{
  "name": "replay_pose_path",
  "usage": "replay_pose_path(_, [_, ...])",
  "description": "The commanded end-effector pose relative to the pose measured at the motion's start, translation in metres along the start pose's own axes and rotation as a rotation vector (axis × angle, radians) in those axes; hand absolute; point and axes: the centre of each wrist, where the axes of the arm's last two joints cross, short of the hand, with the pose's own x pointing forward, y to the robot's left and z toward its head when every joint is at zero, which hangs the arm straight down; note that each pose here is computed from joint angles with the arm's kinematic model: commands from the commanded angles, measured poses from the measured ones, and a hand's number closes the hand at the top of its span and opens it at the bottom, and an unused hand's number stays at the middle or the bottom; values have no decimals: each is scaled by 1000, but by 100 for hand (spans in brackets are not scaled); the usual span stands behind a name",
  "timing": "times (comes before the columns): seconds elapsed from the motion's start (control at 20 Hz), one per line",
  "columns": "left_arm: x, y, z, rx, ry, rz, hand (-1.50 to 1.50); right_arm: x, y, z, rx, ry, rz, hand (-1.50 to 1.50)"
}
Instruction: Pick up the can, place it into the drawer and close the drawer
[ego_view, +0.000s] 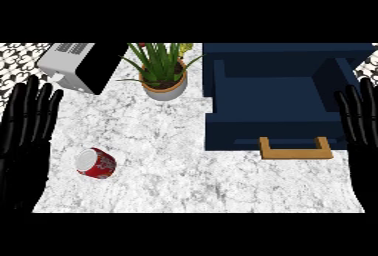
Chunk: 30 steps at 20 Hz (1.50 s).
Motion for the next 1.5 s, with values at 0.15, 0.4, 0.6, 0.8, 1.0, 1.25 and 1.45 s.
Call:
replay_pose_path(0.15, [6, 30, 10, -308, -68, 166, -150, -7, 4, 6, 9, 17, -30, -150])
replay_pose_path(0.4, [-19, 80, 34, -417, 303, 89, -150, -11, -16, 25, -210, 288, 24, -150])
replay_pose_path(0.6, [-1, 130, 39, -460, 296, 111, -150, -8, -23, 34, -216, 302, 29, -150])
replay_pose_path(0.8, [6, 164, 38, -453, 316, 115, -150, 1, -56, 55, -234, 310, 33, -150])
replay_pose_path(1.0, [23, 180, 30, -445, 300, 99, -150, -12, -62, 75, -218, 310, 29, -150])
replay_pose_path(1.25, [17, 185, 49, -440, 318, 136, -150, -13, -88, 74, -223, 311, 43, -150])
replay_pose_path(1.45, [21, 195, 40, -388, 373, 207, -150, 3, -100, 94, -213, 305, 24, -150])
